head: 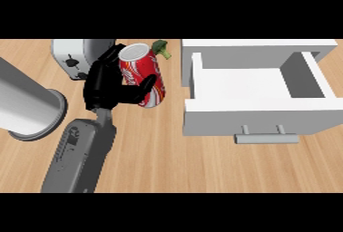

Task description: Pick up the can, place it into the drawer and close the drawer

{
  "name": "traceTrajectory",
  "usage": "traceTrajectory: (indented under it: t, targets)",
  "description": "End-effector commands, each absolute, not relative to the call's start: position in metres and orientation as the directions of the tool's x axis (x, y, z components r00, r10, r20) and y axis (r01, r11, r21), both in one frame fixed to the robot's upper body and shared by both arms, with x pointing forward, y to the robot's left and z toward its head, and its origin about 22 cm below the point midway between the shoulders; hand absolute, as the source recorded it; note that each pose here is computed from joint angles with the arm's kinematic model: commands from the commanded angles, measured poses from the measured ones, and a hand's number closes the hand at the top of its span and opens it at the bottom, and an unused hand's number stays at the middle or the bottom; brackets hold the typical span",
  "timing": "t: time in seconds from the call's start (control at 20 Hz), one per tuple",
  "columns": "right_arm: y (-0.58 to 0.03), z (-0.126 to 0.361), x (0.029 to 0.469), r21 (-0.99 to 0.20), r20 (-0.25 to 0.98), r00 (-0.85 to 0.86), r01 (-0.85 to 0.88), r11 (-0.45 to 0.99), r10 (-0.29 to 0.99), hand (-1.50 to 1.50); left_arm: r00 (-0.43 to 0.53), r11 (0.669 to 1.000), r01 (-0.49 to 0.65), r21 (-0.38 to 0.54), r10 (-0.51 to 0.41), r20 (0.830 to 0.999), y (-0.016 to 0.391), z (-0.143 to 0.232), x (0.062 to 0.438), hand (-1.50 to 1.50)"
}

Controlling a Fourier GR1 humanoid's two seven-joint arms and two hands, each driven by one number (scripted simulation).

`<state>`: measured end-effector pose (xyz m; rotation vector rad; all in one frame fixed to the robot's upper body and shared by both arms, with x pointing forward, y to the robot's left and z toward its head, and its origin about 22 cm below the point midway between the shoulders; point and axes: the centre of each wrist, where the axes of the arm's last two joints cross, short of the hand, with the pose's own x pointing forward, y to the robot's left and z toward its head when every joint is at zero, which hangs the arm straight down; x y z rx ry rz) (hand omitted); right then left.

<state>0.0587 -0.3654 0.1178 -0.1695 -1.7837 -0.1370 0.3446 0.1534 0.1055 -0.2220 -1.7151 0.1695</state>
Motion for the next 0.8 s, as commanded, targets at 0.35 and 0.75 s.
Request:
traceTrajectory:
  t: [0.35,0.75]
  targets:
    - [-0.362,0.117,0.057,0.007,0.978,-0.207,0.206,0.979,0.036,-1.50,-0.153,0.978,0.063,-0.200,0.207,0.966,0.102,0.171,0.372,1.50]
    - [-0.366,0.126,0.077,0.007,0.974,-0.225,0.179,0.984,0.034,-1.50,-0.151,0.979,0.092,-0.183,0.195,0.969,0.056,0.184,0.385,1.50]
